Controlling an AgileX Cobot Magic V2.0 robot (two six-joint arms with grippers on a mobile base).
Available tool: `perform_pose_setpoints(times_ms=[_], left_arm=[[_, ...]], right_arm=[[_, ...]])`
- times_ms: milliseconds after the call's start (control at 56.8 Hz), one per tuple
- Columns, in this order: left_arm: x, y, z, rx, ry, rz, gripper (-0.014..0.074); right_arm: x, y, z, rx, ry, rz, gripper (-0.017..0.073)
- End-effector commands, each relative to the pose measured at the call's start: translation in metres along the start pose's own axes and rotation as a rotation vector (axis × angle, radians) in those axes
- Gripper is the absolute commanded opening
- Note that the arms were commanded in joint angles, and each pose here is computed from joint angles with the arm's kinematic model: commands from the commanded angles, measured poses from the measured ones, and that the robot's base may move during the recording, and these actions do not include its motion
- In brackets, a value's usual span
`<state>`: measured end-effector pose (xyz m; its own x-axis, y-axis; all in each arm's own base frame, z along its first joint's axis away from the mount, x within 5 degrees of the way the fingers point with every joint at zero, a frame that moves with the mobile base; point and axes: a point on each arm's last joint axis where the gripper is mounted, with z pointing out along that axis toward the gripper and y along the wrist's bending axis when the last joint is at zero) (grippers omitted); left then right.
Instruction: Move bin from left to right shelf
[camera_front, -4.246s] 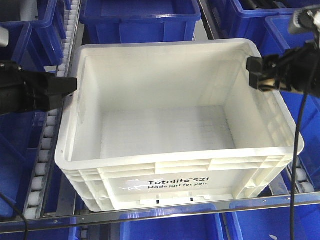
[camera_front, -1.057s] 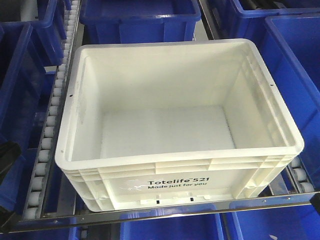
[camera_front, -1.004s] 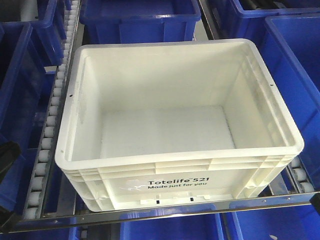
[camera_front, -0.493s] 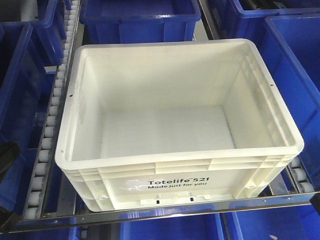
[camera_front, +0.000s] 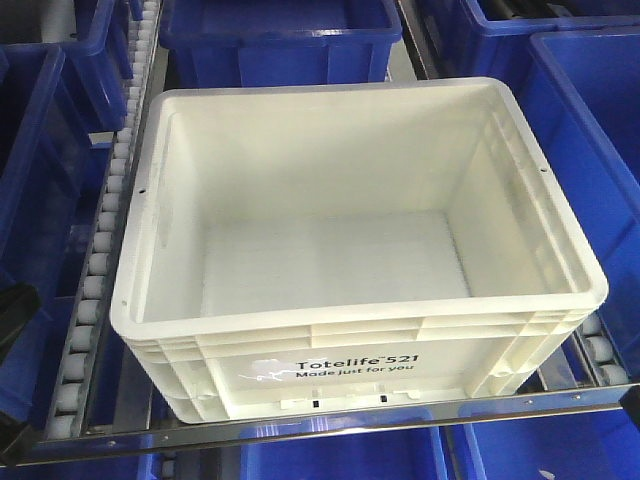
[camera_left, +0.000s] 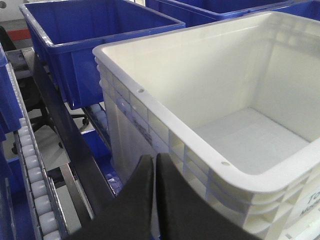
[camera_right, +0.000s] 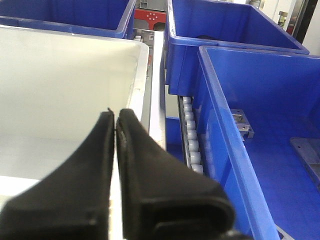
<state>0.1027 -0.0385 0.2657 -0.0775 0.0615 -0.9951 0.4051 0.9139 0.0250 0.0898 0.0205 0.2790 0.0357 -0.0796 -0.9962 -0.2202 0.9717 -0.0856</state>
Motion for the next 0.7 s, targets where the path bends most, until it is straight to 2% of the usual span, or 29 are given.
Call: perform_pose_setpoints(times_ms=[0,299,370,511,528,669,687], left_arm=[[-0.011,-0.001,0.000,0.013,-0.046,-0.060,-0.0008],[-0.011,-0.002,0.000,0.028,-0.045,-0.084,-0.0007],[-0.012,-0.003,0.000,0.035,-0.027,-0.085,-0.0007],[-0.015,-0.004,-0.001,0.045,0.038,-0.125,-0.0006],[-0.016,-0.003,-0.001,0.042,0.046,-0.116,-0.0006],[-0.020,0.000,-0.003,-0.006,0.110,-0.203,-0.0006],[-0.021,0.002,-0.003,-0.023,0.116,-0.201,-0.0006]], right_arm=[[-0.016,-0.002,0.000,0.014,-0.102,-0.011,-0.0008],[-0.016,-0.002,0.000,0.014,-0.102,-0.012,-0.0008],[-0.016,-0.002,0.000,0.014,-0.102,-0.012,-0.0008],[-0.016,-0.002,0.000,0.014,-0.102,-0.012,-0.0008],[-0.016,-0.002,0.000,0.014,-0.102,-0.012,-0.0008],[-0.016,-0.002,0.000,0.014,-0.102,-0.012,-0.0008],[-0.016,-0.002,0.000,0.014,-0.102,-0.012,-0.0008]])
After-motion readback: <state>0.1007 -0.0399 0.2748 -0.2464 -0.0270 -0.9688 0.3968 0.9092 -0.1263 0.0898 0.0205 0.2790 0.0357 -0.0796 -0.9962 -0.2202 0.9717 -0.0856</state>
